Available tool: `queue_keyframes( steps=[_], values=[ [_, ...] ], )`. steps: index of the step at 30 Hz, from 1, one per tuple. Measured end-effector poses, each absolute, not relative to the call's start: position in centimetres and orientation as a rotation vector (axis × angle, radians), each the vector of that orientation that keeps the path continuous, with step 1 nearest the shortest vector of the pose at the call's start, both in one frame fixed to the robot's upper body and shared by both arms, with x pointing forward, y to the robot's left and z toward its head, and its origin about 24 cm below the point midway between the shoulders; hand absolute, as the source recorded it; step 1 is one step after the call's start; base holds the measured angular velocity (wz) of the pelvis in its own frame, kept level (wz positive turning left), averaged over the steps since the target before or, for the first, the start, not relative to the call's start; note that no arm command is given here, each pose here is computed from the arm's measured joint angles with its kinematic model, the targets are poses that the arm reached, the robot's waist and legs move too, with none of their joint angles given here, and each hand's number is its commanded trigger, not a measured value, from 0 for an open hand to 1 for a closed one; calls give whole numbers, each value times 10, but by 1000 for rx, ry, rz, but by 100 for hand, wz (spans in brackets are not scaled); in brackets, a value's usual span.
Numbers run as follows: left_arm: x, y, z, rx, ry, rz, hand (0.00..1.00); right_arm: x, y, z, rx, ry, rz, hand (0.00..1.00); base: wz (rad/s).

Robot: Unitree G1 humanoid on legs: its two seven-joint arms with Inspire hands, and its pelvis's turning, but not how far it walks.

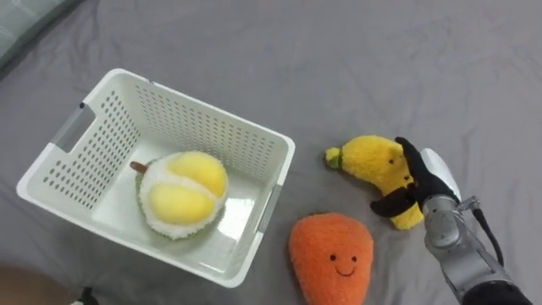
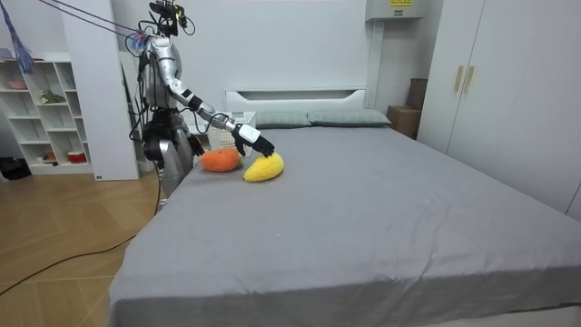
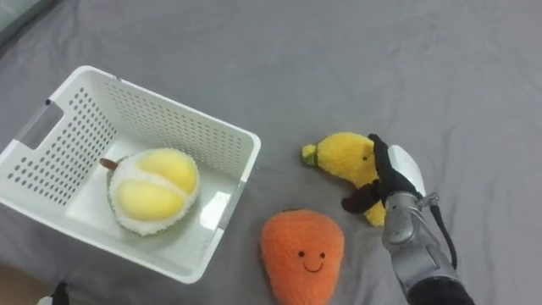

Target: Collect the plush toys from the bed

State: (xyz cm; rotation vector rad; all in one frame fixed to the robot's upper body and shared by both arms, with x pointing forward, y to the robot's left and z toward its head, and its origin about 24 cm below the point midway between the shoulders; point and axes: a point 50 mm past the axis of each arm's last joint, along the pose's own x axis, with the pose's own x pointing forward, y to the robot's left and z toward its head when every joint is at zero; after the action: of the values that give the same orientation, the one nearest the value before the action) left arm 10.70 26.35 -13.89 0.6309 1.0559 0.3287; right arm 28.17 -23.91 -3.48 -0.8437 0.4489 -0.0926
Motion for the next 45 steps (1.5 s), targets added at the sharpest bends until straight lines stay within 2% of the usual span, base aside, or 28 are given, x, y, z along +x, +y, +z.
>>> queue_keyframes(
  steps=[17,23,32,33,34,35,36,40,45],
  values=[
    [107,260,-142,641,1078,290,0,280,-261,-42,-888,522,-219,0,7],
    [116,257,-140,684,1050,237,0,282,-273,-40,-1014,545,-228,0,9],
    [118,255,-140,690,1036,240,0,286,-276,-34,-1046,522,-266,0,6],
    [118,255,-140,689,1036,239,0,286,-277,-34,-1048,525,-269,53,9],
    [119,255,-140,688,1035,238,0,286,-278,-34,-1050,532,-274,64,6],
    [119,254,-140,688,1035,238,0,289,-279,-32,-1054,530,-281,85,3],
    [119,254,-140,687,1035,237,0,290,-279,-30,-1055,528,-286,100,0],
    [118,252,-141,678,1042,227,0,294,-285,-23,-1072,520,-323,100,4],
    [119,252,-141,674,1043,222,0,293,-308,-10,-1113,511,-394,100,6]
  ],
)
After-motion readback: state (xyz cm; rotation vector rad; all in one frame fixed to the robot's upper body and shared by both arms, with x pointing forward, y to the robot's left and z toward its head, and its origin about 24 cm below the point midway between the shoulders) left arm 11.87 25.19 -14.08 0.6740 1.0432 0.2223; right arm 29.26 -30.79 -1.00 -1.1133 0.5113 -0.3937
